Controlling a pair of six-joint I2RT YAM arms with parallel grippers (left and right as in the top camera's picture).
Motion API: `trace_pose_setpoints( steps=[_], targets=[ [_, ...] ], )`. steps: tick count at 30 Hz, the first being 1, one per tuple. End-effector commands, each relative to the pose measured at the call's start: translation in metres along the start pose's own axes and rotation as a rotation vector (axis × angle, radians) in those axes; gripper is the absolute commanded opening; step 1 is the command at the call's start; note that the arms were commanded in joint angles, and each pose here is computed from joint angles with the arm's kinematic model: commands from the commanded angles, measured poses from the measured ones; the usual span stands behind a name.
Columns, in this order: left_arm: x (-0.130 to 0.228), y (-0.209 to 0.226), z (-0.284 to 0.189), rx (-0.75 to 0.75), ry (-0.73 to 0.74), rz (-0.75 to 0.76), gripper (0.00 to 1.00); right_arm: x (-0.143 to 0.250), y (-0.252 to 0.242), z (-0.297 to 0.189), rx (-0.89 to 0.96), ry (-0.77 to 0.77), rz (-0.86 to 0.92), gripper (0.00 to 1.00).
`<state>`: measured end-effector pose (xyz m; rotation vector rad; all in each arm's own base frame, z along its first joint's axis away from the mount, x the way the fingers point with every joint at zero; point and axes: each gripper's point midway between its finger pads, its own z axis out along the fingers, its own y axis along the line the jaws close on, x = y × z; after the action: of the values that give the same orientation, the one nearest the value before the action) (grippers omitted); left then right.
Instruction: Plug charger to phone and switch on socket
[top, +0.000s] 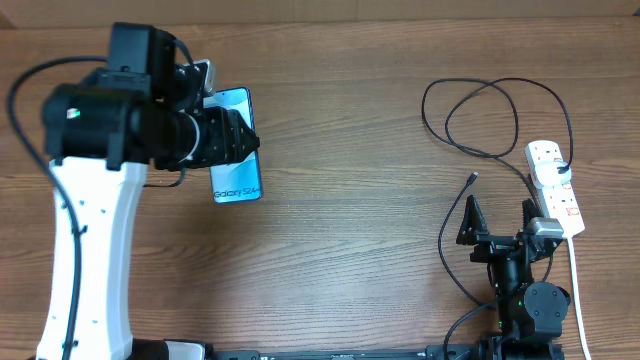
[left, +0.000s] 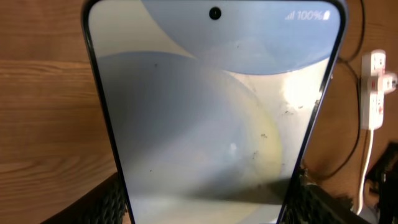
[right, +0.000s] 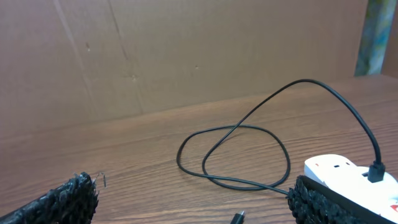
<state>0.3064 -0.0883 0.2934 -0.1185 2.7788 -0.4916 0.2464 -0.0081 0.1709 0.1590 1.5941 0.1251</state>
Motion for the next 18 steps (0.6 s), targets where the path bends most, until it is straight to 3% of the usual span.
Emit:
trace_pose_setpoints(
  steps=[1, 5, 9, 18],
  targets=[
    [0.007, 0.004, 0.029, 0.008, 0.054, -0.174, 0.43, 0.001, 0.005, 0.0, -0.03, -0.004, 0.033, 1.0],
    [0.02, 0.002, 0.069, 0.078, 0.138, -0.313, 0.43, 0.002, 0.019, -0.001, -0.111, 0.015, 0.199, 1.0],
    [0.034, 0.005, 0.101, 0.109, 0.203, -0.44, 0.43, 0.005, 0.053, -0.009, -0.308, 0.087, 0.374, 1.0],
    [0.037, -0.009, 0.132, 0.251, 0.25, -0.616, 0.43, 0.042, 0.109, -0.036, -0.603, 0.458, 0.662, 1.0]
  ],
)
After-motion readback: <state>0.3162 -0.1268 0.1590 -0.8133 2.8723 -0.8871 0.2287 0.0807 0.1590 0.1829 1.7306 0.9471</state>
